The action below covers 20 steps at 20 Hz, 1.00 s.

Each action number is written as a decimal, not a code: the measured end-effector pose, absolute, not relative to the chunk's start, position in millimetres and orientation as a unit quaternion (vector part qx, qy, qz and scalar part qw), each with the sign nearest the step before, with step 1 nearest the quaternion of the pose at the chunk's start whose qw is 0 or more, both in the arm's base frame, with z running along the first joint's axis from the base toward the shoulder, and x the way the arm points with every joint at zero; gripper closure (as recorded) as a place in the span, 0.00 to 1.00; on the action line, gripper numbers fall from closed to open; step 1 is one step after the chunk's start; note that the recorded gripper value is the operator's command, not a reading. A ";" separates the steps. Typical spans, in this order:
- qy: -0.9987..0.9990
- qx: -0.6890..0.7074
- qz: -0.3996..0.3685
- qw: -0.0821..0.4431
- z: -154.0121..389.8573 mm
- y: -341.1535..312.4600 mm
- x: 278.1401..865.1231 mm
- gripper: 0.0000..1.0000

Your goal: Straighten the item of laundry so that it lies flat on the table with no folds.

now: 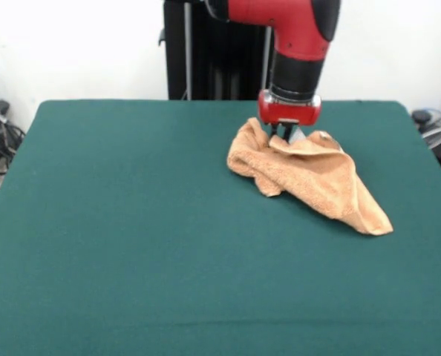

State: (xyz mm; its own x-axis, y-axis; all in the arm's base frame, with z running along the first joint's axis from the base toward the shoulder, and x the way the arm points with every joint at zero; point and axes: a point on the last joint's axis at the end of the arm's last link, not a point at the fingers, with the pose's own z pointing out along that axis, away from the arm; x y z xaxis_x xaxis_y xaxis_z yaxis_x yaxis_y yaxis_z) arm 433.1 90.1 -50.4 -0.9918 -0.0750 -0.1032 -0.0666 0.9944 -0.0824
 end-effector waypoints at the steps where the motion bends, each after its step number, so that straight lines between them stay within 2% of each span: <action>1: 0.997 -0.041 -0.035 0.054 -50.3 89.0 432.8 1.00; 12: 0.997 -0.051 -0.027 0.054 -48.6 86.8 432.7 1.00; 20: 0.998 -0.047 -0.031 0.030 -36.3 82.9 439.9 1.00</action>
State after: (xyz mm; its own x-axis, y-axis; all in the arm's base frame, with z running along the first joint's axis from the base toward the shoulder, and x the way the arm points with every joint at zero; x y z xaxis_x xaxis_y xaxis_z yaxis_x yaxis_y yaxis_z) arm 439.9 82.9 -36.3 -0.9937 -0.0963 -0.0577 -0.0926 0.9937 -0.0638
